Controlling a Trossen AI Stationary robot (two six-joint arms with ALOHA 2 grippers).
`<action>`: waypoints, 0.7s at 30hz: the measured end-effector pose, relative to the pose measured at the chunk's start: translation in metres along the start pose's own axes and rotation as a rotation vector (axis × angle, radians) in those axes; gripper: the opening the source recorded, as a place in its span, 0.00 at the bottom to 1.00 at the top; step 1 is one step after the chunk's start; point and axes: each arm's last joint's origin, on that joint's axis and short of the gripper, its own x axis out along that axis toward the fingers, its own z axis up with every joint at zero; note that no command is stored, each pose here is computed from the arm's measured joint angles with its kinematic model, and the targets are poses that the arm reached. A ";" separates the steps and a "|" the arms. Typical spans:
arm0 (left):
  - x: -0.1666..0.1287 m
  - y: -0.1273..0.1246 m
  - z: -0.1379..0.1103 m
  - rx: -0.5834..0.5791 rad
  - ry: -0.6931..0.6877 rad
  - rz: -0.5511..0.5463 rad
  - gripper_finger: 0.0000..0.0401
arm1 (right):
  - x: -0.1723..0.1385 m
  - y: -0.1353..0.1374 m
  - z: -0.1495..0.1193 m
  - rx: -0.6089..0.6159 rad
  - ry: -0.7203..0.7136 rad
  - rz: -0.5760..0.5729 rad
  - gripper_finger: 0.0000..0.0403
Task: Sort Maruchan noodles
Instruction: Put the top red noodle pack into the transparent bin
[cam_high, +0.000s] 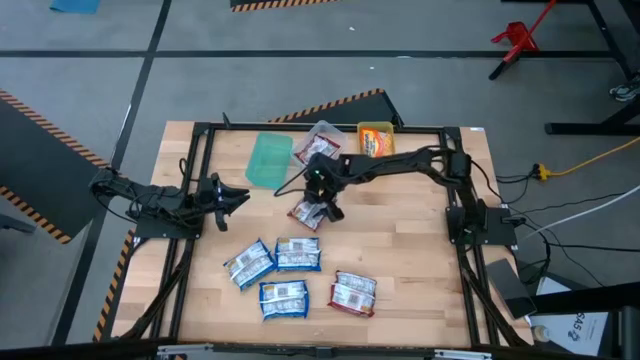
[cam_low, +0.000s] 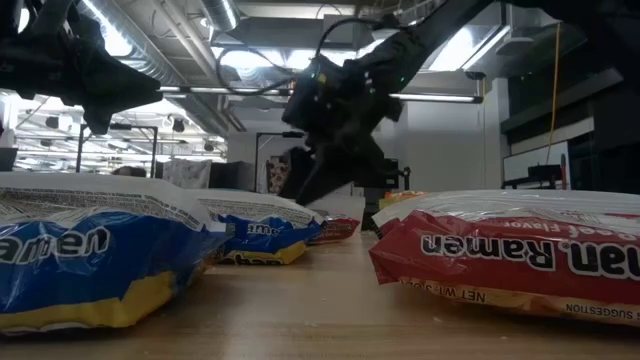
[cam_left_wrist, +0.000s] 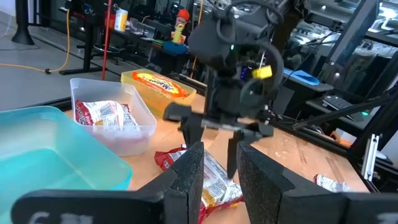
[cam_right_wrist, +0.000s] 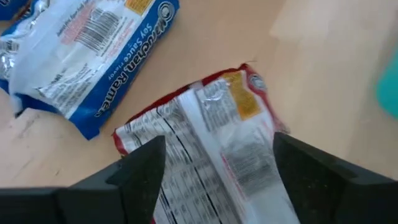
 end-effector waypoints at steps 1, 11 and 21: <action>0.000 0.000 0.000 0.000 0.000 0.000 0.22 | 0.004 0.000 -0.003 0.004 0.005 0.005 0.70; 0.000 0.001 0.000 0.001 -0.006 0.018 0.22 | 0.022 -0.003 -0.018 0.025 0.040 0.030 0.41; 0.000 0.001 0.000 0.001 -0.006 0.018 0.22 | 0.023 -0.004 -0.019 0.020 0.066 -0.010 0.02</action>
